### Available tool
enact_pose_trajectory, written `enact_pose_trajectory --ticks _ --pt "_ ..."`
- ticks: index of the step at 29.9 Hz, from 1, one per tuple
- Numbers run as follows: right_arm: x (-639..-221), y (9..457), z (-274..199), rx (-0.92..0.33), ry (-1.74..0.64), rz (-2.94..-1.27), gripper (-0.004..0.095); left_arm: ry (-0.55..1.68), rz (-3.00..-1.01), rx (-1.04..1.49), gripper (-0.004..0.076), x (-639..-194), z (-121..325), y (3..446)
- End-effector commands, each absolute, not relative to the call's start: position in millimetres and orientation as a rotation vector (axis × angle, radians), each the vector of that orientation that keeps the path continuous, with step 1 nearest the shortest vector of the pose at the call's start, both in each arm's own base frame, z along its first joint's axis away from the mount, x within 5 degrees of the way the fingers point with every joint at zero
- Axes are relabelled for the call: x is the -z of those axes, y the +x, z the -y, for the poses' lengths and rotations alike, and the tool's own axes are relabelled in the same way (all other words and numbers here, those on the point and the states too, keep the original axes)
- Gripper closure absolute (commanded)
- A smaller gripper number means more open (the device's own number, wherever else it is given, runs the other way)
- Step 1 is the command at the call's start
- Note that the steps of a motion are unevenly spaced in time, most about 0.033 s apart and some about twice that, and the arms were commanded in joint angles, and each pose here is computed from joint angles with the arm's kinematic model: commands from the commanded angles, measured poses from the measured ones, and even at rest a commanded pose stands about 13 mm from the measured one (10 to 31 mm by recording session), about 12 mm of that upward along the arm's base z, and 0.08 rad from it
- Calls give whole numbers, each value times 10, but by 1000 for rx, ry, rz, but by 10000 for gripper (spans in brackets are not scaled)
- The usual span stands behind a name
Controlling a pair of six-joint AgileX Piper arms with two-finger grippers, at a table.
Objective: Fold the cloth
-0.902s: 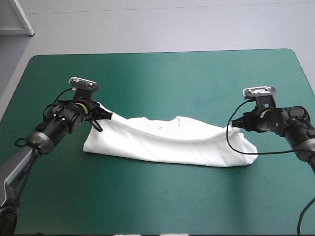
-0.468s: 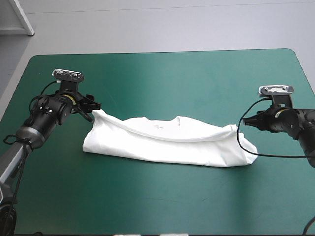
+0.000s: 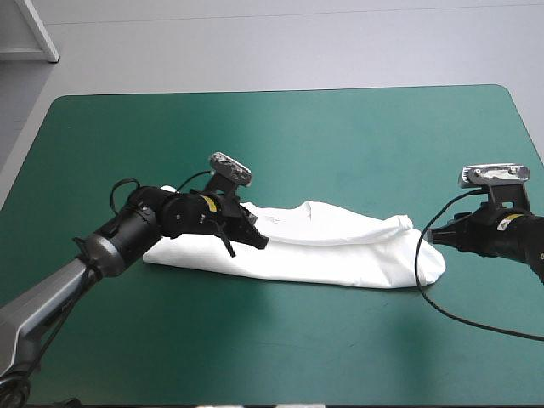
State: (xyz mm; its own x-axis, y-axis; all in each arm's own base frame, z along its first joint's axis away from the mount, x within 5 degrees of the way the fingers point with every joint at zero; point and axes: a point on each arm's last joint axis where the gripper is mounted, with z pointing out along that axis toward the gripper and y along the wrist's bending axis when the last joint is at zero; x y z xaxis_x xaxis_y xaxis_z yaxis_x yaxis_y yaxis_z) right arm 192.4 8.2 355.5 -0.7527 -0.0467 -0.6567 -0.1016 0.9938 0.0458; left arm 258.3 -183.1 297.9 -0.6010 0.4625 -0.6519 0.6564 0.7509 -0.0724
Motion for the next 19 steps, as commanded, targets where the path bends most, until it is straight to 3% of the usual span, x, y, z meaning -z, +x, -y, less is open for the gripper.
enact_pose_trajectory --ticks 1,9,12,16,19 --pt "-3662 1882 -111 -148 -133 -2378 581 856 -2290 518 703 -3020 2054 2536" --pt "-3295 1904 -126 -181 -141 -2481 560 994 -2436 573 703 -2437 2347 2620" --pt "-3156 1938 -168 -248 -142 -2480 473 990 -2442 561 704 -2322 2382 2678" --pt "-2978 2089 -174 -272 -114 -2498 273 1003 -2455 541 705 -2233 2395 2708" --pt "-2831 2242 -166 -273 -95 -2541 209 1008 -2467 535 705 -2194 2389 2702"
